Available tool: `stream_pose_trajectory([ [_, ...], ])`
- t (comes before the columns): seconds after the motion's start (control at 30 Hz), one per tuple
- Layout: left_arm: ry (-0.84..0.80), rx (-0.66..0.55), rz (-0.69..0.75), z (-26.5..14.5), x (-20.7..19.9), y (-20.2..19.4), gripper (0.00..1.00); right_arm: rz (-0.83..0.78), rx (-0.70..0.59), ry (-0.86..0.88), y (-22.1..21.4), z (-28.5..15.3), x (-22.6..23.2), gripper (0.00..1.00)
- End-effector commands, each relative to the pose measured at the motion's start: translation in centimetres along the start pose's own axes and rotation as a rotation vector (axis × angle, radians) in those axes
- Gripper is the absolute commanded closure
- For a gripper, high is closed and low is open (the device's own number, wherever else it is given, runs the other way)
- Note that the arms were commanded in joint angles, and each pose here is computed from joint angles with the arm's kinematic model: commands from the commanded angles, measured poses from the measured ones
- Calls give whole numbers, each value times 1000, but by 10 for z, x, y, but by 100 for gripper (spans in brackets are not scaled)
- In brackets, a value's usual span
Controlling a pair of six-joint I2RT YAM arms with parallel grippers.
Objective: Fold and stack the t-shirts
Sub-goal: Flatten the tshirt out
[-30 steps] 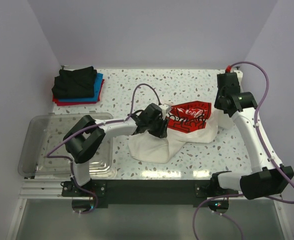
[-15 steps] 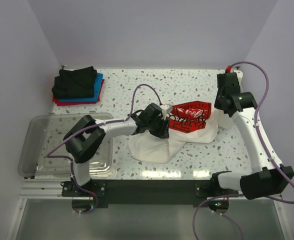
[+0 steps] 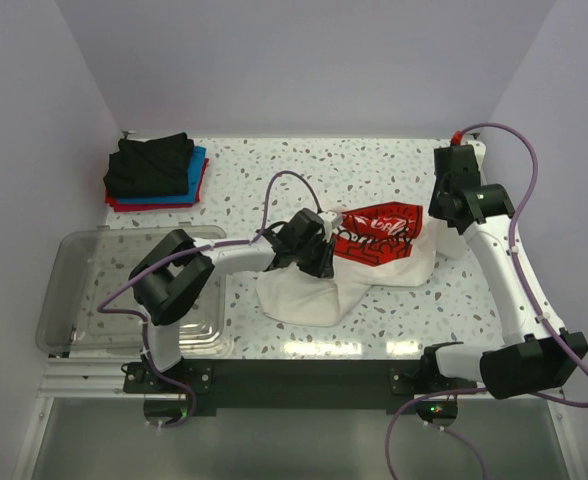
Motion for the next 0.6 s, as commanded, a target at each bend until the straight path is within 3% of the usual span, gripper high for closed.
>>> stream_pose_trajectory([
  [0.0, 48, -28, -3, -3, 7, 5, 68, 13, -42, 5, 8, -9, -4, 100],
  [0.3, 24, -17, -20, 1, 4, 5, 67, 11, -39, 7, 7, -8, -4, 100],
  [0.57, -19, -6, -57, -2, -1, -2, 54, 12, -37, 2, 4, -7, -5, 100],
])
Point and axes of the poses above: each gripper's point midway between its finger pads, its own z axis out along the fingers, its own x axis along the line the jaws close on, y = z × x, the point moved 4 cm from there along -z, back along the fingers, and after that the axes turned 6 degrees about z, right-handed, at the moved point
